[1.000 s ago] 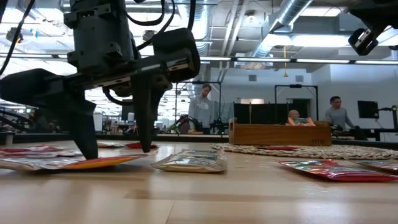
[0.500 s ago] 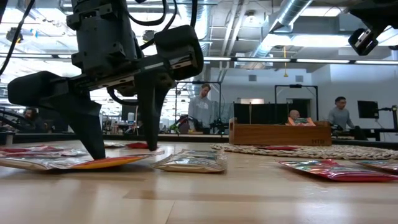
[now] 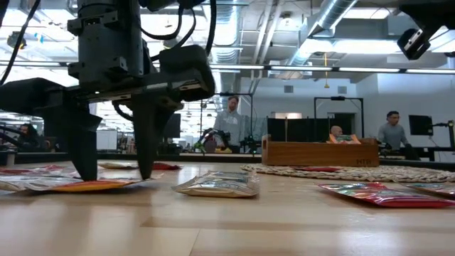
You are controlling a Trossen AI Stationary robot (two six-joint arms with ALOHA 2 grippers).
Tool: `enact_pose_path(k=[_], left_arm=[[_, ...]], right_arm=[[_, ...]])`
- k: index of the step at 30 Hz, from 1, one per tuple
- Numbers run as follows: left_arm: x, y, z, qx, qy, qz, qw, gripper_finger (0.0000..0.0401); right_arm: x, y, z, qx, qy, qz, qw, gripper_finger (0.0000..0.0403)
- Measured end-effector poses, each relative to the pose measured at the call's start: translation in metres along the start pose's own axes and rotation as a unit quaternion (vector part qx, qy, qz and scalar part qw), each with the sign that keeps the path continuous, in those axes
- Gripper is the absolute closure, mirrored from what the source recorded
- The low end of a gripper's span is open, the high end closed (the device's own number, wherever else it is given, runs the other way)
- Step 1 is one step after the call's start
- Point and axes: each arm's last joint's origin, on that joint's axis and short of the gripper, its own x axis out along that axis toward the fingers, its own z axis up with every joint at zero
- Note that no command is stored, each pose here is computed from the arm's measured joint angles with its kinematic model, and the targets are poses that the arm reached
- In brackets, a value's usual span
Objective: Pick & Place Tea
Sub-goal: Put the orange tea pack into the right compartment of the brown organizer
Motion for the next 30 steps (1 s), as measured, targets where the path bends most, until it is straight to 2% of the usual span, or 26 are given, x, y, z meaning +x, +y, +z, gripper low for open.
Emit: enact_pose_path(k=[5,30], left_arm=[[0.0003,0.0035,0.0011,0.001,-0.005,0.018,1.000,0.0189],[0.0010,0.0044,0.0020,-0.003,-0.019,0.020,1.000,0.0335]], right_arm=[[0.0000,0.0003,0.0007,-0.001,-0.004,0.001,1.000,0.0402],[0.0000,0.0003,0.0007,-0.001,-0.004,0.001,1.000,0.0402]])
